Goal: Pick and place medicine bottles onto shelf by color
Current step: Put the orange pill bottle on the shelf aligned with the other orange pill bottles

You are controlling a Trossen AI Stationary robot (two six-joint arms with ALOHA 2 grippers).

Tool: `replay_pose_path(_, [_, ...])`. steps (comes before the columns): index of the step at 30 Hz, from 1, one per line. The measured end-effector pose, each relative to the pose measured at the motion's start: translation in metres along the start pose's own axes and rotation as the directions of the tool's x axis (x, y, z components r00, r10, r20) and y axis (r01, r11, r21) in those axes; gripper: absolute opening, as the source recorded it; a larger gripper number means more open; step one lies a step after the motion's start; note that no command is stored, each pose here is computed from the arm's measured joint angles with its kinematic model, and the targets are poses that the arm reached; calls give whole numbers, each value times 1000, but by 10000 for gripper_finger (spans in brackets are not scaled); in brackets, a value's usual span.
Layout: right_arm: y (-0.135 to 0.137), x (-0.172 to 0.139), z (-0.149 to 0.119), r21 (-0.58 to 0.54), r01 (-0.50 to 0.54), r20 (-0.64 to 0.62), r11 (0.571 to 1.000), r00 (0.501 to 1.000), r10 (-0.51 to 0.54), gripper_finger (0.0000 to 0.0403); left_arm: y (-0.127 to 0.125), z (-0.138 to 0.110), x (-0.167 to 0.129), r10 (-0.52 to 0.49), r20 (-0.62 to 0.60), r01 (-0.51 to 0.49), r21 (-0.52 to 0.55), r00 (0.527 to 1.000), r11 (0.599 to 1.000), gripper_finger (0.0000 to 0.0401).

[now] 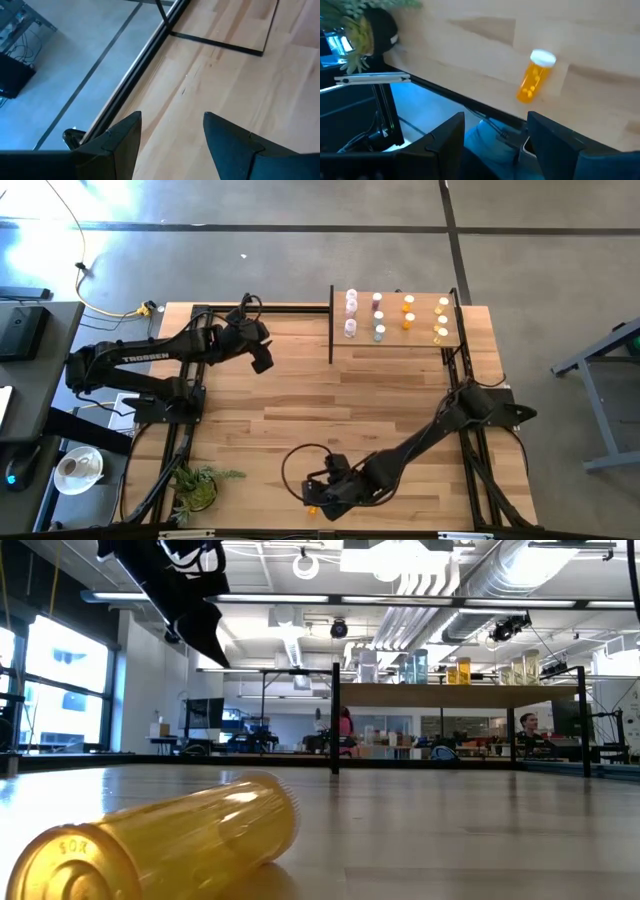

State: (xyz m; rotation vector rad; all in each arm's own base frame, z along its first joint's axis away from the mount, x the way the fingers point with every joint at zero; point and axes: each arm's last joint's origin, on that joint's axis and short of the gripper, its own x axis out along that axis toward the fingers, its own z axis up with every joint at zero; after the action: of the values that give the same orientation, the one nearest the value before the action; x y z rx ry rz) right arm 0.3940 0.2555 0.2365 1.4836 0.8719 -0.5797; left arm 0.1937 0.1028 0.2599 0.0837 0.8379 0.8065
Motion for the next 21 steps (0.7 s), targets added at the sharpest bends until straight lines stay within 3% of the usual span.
replay_pose_path(11, [-10, 43, -6, 74, 39, -122, 996, 992, -30, 206, 1, 1, 0, -1, 12, 1, -9, 1000, 1000, 204])
replay_pose_path(21, [-12, 52, 5, 91, 72, -88, 993, 994, -64, 206, 1, 1, 1, -1, 10, 1, -1, 1000, 1000, 204])
